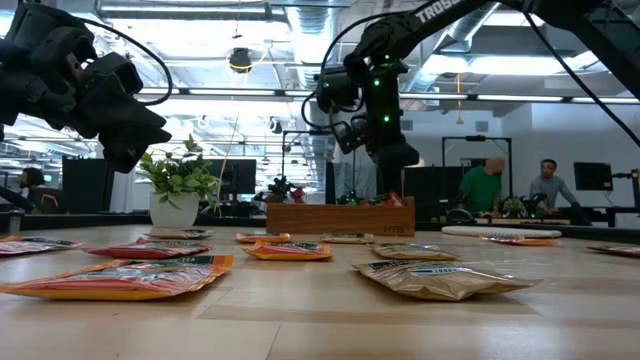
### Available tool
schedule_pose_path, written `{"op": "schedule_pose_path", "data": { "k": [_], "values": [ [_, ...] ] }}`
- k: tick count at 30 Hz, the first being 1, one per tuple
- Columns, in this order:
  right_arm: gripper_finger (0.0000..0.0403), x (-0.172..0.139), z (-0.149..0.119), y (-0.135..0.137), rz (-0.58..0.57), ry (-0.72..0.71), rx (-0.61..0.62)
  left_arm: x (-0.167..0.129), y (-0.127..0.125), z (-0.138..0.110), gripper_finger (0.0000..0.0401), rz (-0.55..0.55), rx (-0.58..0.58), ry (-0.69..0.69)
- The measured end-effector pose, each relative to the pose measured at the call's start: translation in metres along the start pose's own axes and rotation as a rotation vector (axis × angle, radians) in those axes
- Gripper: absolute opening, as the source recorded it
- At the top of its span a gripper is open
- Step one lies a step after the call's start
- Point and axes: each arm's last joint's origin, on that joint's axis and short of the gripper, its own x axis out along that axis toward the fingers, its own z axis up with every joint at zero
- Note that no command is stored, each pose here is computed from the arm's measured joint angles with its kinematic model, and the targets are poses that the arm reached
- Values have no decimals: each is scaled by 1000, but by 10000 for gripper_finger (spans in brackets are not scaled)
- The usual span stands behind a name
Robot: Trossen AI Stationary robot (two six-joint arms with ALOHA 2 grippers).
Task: Pick & Place Tea
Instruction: Put the red tea bag into the right section of the wooden organizer
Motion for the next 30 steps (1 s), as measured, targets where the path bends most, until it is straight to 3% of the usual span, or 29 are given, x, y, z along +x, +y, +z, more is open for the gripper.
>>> {"op": "schedule_pose_path", "data": {
  "k": [7, 14, 24, 30],
  "values": [
    [0, -6, -2, 2, 11, -2, -6, 0, 0, 0, 105, -1, 0, 0],
    [5, -8, -5, 0, 119, -56, -51, 0, 0, 0, 105, 0, 0, 0],
    [96, -2, -11, -9, 132, -46, -34, 0, 0, 0, 105, 0, 4, 0],
    [117, 6, -14, -18, 133, -41, -1, 0, 0, 0, 105, 0, 4, 0]
  ]
}}
